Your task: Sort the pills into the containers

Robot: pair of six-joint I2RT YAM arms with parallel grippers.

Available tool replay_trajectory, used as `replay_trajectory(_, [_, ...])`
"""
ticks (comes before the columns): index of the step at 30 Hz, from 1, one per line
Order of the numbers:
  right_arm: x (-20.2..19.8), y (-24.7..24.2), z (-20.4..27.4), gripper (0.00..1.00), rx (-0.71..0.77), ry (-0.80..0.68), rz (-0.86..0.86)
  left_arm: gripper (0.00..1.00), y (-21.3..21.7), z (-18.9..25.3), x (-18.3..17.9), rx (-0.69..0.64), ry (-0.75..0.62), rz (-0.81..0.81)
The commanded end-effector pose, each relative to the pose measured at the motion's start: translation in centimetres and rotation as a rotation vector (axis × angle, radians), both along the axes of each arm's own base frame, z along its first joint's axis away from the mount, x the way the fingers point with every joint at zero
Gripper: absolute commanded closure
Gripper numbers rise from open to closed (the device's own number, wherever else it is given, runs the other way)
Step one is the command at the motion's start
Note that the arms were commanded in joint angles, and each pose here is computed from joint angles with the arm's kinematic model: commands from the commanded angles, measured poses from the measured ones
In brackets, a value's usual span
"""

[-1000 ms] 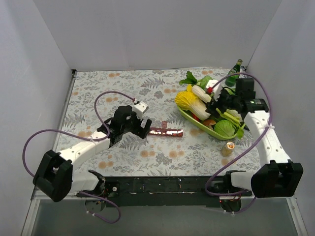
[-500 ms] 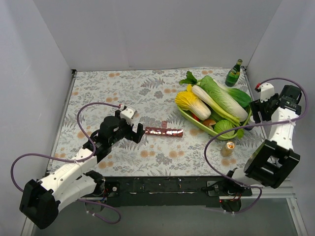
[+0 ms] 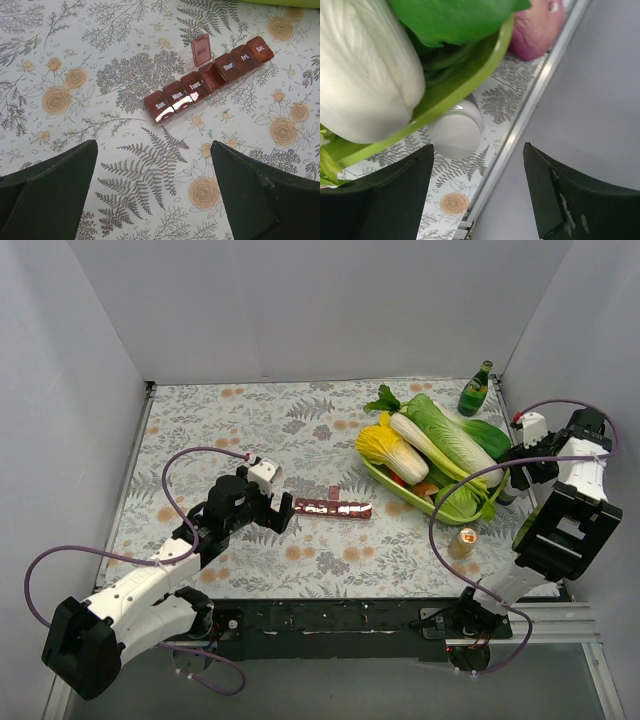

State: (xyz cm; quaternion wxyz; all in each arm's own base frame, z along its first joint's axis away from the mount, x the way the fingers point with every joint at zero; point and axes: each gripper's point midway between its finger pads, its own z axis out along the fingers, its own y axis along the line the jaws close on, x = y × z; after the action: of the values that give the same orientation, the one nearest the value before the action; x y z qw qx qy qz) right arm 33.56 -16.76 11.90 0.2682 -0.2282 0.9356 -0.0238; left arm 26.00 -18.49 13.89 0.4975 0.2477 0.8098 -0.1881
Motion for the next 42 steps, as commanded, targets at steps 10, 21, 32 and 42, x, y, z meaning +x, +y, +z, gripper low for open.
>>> replay_trajectory(10, [0.9,2.2,-2.0,0.42,0.065,0.064,0.078,0.02,0.2,0.6,0.3,-0.004,-0.018,0.011])
replay_trajectory(21, [-0.5,3.1,-0.4,0.82,0.078,0.073,0.098,0.02,0.1,1.1,0.1,-0.017,-0.031,0.006])
replay_trajectory(32, [-3.7,9.3,11.1,0.85,-0.05,-0.213,0.186,0.02,-1.5,5.3,-1.4,-0.183,-0.117,-0.082])
replay_trajectory(42, [-6.0,26.0,16.4,0.86,0.311,-0.301,0.566,0.02,-3.7,7.3,-5.7,-0.306,-0.169,-0.327])
